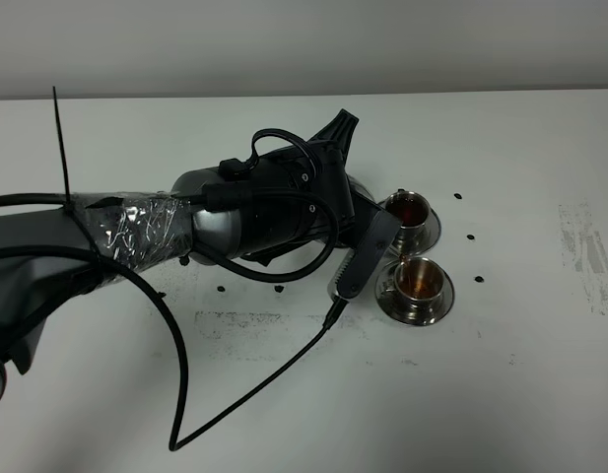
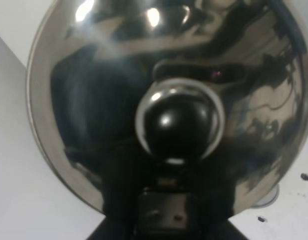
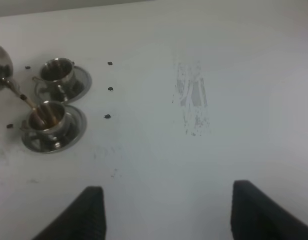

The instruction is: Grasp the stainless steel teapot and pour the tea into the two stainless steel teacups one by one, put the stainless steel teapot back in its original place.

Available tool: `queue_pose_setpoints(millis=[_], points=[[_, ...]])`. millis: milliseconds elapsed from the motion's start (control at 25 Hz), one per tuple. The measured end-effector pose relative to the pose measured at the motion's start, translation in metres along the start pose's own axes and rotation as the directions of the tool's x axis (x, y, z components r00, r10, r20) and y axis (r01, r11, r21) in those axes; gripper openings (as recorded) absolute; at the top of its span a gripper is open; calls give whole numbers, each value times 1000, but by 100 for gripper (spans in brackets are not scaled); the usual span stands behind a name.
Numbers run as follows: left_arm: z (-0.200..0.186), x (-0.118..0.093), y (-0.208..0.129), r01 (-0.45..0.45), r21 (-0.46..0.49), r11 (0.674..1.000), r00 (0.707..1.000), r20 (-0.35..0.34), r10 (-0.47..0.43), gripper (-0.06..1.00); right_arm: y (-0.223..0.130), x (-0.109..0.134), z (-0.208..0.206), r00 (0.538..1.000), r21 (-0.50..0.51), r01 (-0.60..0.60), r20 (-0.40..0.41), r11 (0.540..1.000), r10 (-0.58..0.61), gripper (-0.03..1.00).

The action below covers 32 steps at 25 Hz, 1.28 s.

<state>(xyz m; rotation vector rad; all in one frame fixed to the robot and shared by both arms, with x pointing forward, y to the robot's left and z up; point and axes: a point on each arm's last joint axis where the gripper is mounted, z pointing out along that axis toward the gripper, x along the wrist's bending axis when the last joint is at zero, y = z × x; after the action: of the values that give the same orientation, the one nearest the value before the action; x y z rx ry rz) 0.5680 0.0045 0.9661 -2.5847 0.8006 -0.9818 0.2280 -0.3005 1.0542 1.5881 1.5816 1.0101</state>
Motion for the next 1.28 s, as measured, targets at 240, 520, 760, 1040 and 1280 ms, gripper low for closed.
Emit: queue_pose_setpoints(millis=[240,520,760,1040,1280], points=[[0,1,1,-6,-1,1000,1000,-7,6,19,0,0,0,1000,0,0,0,1000,0,52],[-1,2,2,-12,-9,1000,1000,-20,12,19,0,0,0,1000,0,0,0,1000,0,52],[-1,3,1,-31,4,1000,999,-34,31,19,0,0,0,1000,0,0,0,1000,0,52],[-1,5,2,-43,3,999,998,-51,43,19,0,0,0,1000,0,0,0,1000,0,52],[-1,6,3,-43,-9,999,997,-63,42,19,0,0,0,1000,0,0,0,1000,0,52]])
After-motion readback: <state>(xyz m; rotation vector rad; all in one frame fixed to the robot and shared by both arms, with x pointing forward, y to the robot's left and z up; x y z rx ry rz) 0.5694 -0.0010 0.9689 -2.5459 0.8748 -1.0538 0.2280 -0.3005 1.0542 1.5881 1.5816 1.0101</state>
